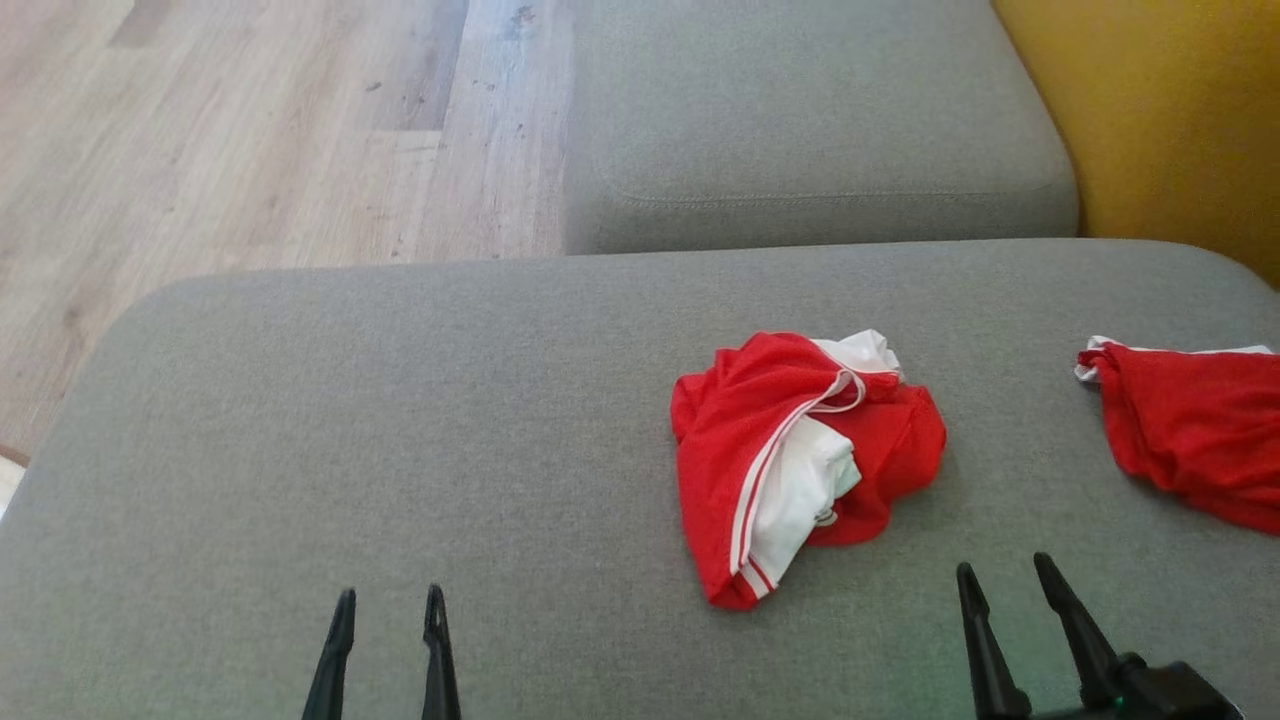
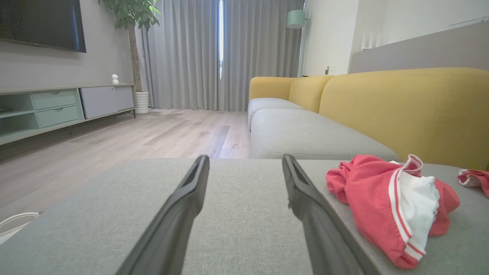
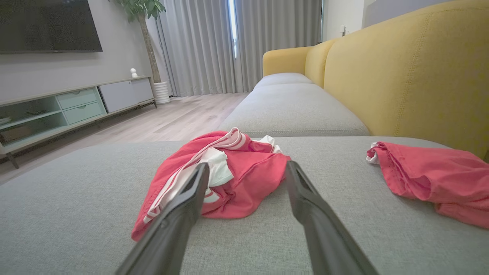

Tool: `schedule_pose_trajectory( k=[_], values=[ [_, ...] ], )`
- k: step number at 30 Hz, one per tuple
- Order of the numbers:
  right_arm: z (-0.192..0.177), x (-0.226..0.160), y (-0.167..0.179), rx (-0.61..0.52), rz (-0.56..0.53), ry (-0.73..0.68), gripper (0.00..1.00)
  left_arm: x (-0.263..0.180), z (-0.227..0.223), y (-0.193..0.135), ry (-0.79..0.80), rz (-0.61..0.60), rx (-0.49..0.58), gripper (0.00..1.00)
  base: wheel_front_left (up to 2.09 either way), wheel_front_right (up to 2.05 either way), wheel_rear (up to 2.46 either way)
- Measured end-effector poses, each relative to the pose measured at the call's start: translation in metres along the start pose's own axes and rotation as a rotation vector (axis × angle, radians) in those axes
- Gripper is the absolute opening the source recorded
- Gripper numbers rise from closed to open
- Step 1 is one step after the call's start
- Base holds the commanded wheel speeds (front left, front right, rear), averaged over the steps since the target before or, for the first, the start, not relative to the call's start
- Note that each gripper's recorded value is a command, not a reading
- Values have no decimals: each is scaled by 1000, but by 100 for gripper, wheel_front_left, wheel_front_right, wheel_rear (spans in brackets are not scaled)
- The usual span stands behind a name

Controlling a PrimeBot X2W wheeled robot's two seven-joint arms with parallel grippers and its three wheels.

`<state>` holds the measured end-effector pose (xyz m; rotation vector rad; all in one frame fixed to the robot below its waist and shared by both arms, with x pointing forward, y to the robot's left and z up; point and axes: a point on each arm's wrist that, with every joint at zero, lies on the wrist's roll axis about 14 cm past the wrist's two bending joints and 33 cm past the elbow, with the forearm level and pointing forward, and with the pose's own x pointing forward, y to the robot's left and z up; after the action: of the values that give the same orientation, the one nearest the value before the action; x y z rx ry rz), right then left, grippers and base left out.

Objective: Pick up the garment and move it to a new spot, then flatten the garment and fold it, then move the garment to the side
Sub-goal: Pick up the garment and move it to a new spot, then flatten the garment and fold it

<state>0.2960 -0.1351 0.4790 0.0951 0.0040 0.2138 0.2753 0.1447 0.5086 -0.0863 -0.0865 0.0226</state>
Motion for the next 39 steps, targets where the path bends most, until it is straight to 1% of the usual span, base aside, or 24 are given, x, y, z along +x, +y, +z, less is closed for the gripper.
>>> schedule_pose_trajectory(
  k=[6,23,30,33,38,39],
  values=[
    [2,-8,-2,7,-20,-11,100,-4,-2,-3,4,-38,21,100,0,0,0],
    [-1,-14,-9,12,-50,-4,100,0,-1,3,-2,-28,45,100,0,0,0],
    [-2,-13,-11,12,-55,2,100,1,-5,0,14,-35,42,100,0,0,0],
    [-4,-12,-12,13,-57,10,100,-2,-21,-13,69,-88,33,100,0,0,0],
    [-7,-9,-12,12,-50,25,100,0,-47,-49,149,-235,38,100,0,0,0],
    [-7,-9,-12,12,-50,25,100,0,-47,-49,149,-235,38,100,0,0,0]
  ],
)
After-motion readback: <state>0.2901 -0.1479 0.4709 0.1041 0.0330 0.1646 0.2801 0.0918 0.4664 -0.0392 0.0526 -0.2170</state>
